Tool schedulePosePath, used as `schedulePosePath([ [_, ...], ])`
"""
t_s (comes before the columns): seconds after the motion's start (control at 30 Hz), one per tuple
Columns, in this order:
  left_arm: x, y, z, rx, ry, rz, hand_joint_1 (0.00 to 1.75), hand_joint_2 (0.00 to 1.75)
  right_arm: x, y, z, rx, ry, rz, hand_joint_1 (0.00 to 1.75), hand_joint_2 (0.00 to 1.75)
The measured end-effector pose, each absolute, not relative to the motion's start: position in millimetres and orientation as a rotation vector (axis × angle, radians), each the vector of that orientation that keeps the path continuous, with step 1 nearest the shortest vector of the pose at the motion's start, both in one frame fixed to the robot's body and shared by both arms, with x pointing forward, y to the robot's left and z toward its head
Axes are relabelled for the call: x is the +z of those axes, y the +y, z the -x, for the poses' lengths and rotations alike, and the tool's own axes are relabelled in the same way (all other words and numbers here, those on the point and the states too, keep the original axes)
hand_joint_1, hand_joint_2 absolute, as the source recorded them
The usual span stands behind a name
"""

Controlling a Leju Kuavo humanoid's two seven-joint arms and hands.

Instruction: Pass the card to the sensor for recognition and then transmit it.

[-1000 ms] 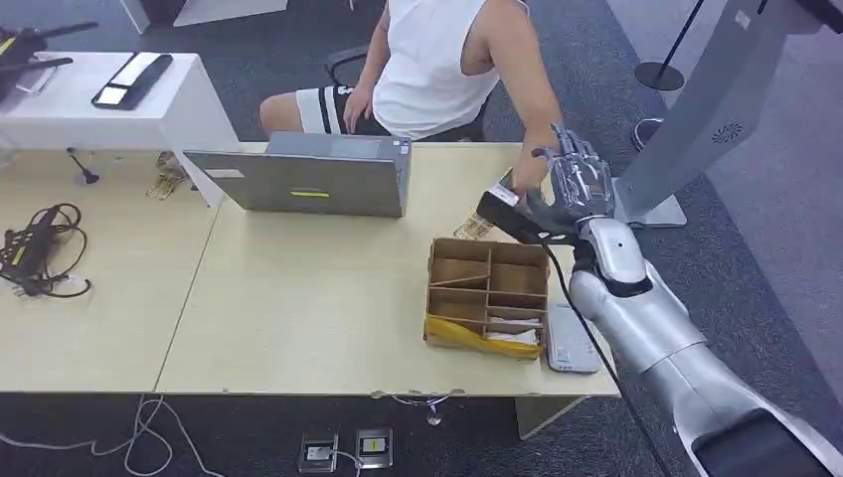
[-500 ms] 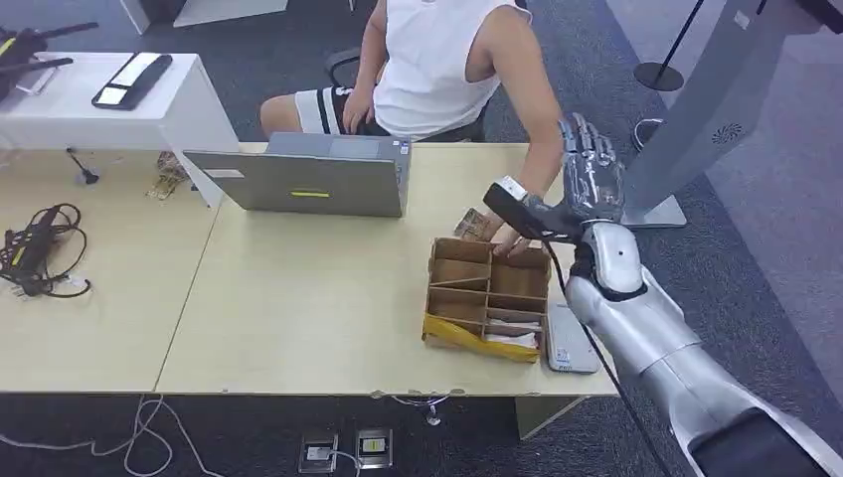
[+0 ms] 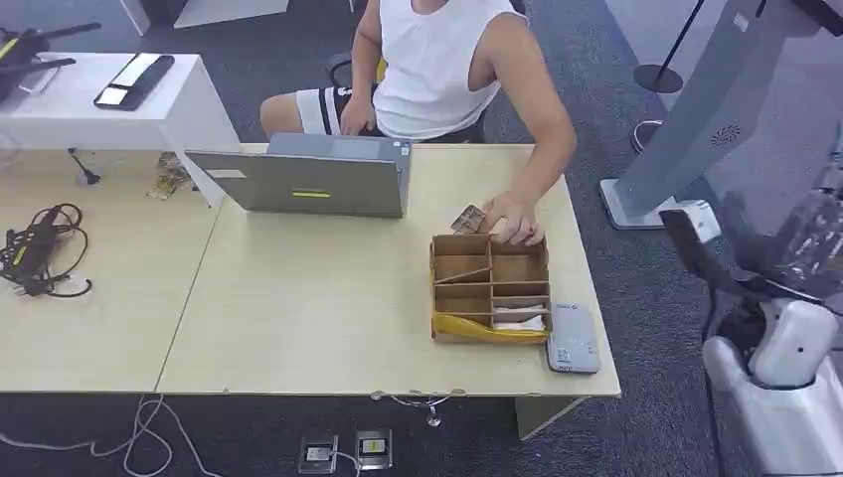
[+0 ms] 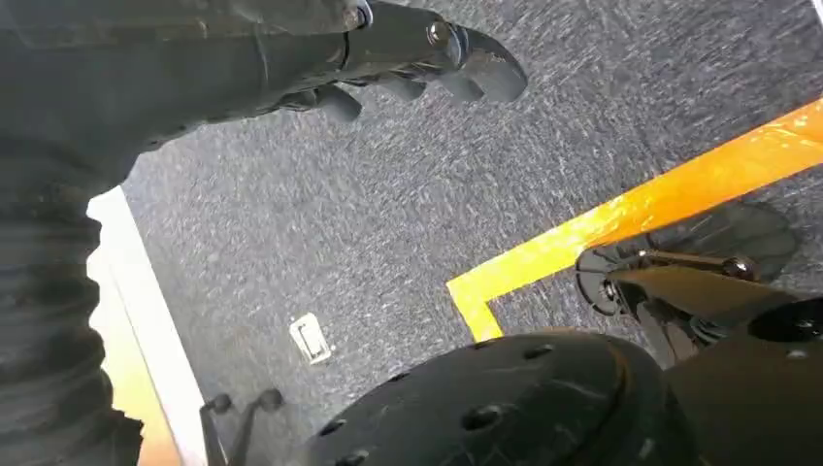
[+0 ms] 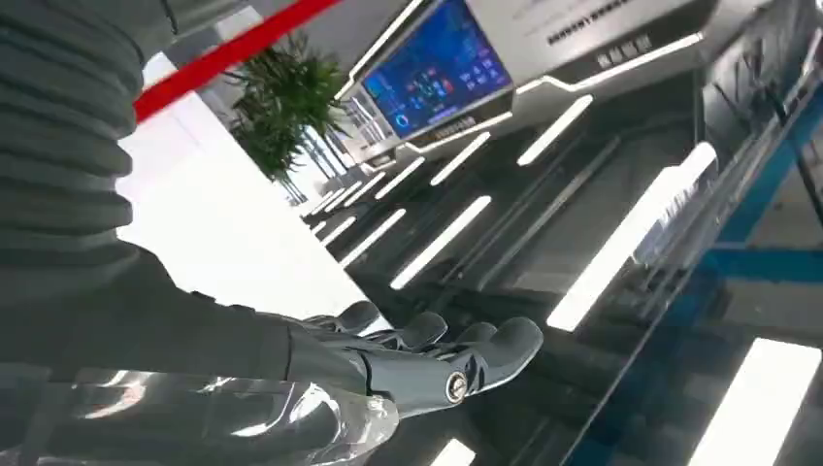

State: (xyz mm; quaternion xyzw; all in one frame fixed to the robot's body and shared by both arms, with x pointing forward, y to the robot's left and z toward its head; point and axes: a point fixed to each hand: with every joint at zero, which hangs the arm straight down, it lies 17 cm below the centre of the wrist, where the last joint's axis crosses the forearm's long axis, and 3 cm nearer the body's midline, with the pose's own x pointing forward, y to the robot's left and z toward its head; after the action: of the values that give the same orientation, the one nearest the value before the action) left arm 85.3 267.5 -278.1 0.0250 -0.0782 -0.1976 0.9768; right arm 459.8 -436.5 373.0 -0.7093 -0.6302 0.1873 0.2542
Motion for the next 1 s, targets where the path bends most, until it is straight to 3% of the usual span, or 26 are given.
schedulePosePath([
  [0.13, -278, 267, -85, -0.360, -0.155, -0.046, 0.00, 1.75, 415, -499, -420, 0.358, -1.794, 1.998, 0.00, 1.75],
  [0.23, -278, 267, -85, -0.341, -0.154, -0.044, 0.00, 1.75, 414, -566, -385, 0.191, -1.690, 2.072, 0.00, 1.75],
  [0.37, -278, 266, -86, -0.321, -0.158, -0.041, 0.00, 1.75, 368, -655, -339, 0.013, -1.412, 2.116, 0.00, 1.75],
  [0.53, -277, 265, -90, -0.321, -0.172, -0.041, 0.00, 1.75, 256, -735, -263, -0.185, -1.008, 2.028, 0.00, 1.75],
  [0.77, -277, 264, -93, -0.335, -0.187, -0.042, 0.00, 1.75, 108, -750, -171, -0.427, -0.619, 1.785, 0.00, 1.75],
  [1.0, -277, 265, -95, -0.330, -0.190, -0.044, 0.00, 1.75, -16, -706, -99, -0.553, -0.353, 1.543, 0.00, 1.75],
])
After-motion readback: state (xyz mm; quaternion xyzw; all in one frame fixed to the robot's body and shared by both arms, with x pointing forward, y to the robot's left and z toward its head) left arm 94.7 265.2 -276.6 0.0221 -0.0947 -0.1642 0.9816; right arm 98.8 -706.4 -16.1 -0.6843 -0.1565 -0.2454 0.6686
